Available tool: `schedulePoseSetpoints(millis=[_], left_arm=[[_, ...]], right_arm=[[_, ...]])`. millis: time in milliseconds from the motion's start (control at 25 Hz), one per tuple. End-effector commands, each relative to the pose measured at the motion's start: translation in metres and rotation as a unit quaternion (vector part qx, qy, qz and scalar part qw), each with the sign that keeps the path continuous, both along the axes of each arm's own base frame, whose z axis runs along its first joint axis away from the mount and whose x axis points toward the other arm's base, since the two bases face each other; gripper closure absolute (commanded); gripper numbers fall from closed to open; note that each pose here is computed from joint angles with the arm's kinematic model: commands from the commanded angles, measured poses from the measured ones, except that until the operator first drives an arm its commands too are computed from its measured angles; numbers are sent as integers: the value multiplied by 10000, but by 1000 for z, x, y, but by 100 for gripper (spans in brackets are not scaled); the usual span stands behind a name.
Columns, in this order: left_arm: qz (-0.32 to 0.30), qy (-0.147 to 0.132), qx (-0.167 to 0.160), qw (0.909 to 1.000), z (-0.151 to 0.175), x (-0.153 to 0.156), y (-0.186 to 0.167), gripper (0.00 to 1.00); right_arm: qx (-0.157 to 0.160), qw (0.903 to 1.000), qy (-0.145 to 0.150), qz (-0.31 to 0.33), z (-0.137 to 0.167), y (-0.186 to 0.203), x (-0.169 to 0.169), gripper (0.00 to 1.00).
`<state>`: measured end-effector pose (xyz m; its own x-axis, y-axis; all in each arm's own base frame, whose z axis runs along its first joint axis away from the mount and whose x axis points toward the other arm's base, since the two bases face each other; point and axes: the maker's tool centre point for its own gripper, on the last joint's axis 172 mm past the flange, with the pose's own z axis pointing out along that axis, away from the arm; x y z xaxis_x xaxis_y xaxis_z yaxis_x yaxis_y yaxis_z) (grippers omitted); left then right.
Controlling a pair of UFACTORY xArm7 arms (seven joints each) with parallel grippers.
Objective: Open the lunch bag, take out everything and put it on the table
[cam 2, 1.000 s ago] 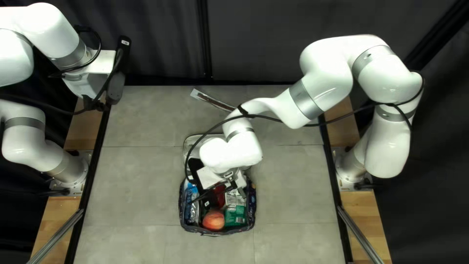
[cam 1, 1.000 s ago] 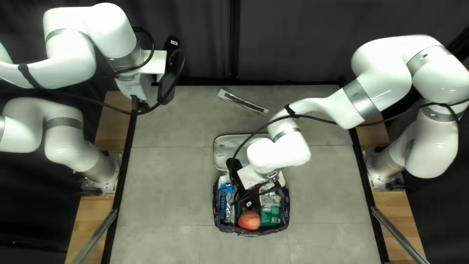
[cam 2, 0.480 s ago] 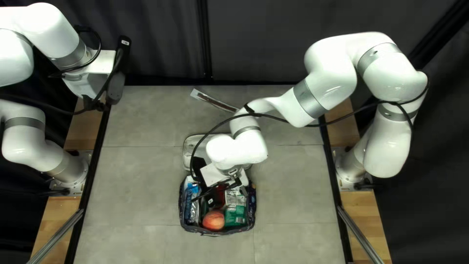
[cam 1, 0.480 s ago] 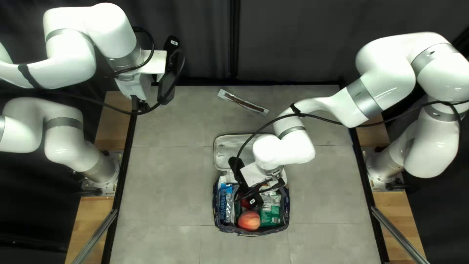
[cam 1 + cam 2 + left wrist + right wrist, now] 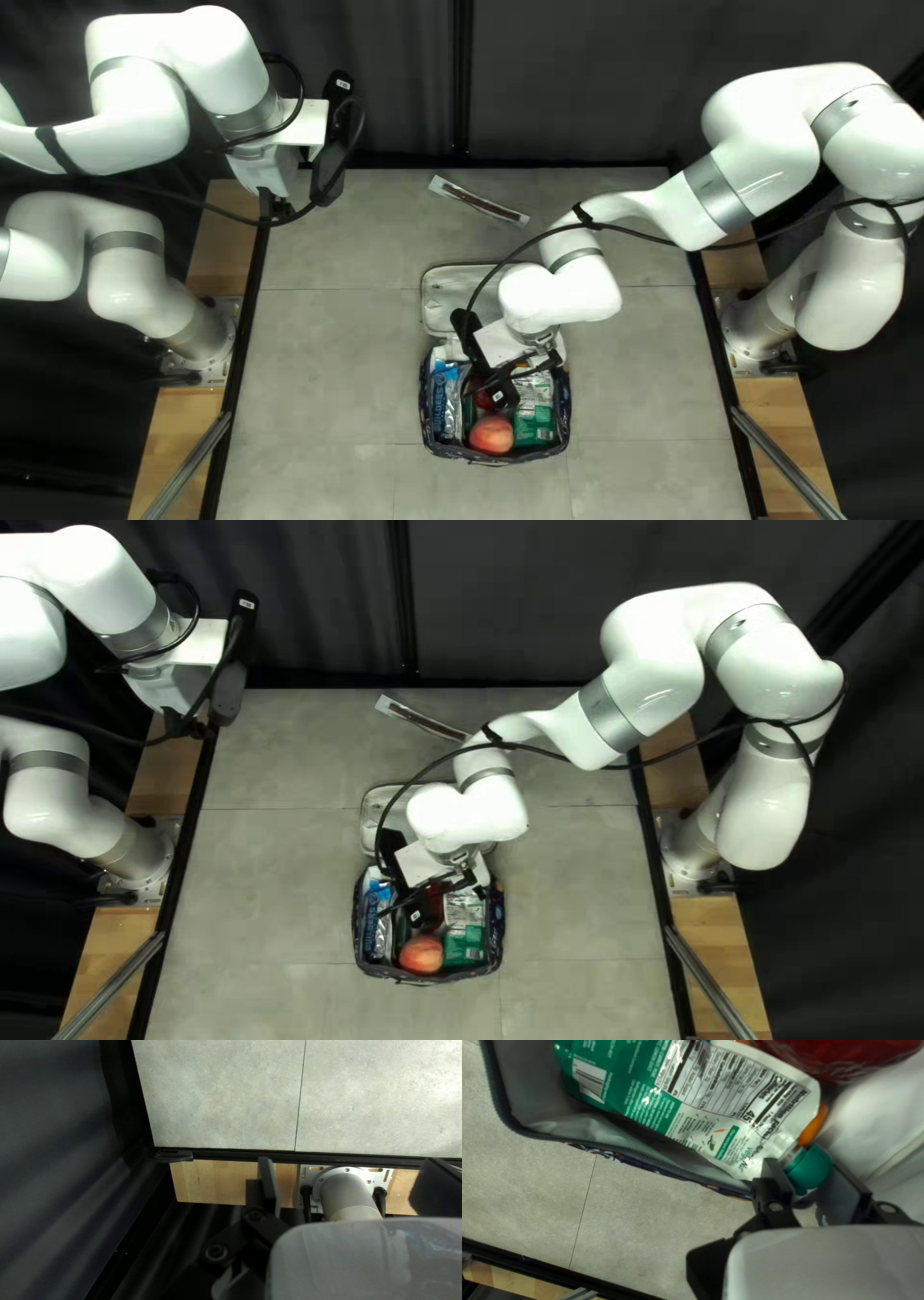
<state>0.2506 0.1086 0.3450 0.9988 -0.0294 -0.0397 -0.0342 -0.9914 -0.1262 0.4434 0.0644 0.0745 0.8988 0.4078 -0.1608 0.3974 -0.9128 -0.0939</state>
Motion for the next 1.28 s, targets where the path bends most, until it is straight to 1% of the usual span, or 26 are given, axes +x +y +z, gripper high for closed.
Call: schedulePoseSetpoints(millis=[40,240,320,520,680,720,760,1040,1120,1280], left_arm=[[0,0,0,10000,0,0,0,0],[0,0,0,10000,0,0,0,0],[0,0,0,10000,0,0,0,0],[0,0,0,10000,0,0,0,0],[0,0,0,10000,0,0,0,0],[0,0,0,10000,0,0,0,0],[0,0,0,10000,0,0,0,0],[0,0,0,10000,0,0,0,0],[0,0,0,10000,0,0,0,0],[0,0,0,10000,0,0,0,0]], right_arm=[[-135,9999,-40,48,4,3,-3,100],[-487,9987,-135,-76,35,15,-8,100],[-575,9982,-164,-109,41,15,-9,100],[-806,9961,-278,-234,57,7,-8,100],[-1055,9932,-346,-350,81,-1,-7,100],[-1086,9928,-353,-362,83,-2,-7,100],[-1155,9919,-363,-389,92,-3,-7,100],[-1513,9863,-244,-612,146,-20,2,100],[-1596,9845,-206,-693,153,-27,1,100],[-1803,9785,-124,-998,164,-54,-5,100]])
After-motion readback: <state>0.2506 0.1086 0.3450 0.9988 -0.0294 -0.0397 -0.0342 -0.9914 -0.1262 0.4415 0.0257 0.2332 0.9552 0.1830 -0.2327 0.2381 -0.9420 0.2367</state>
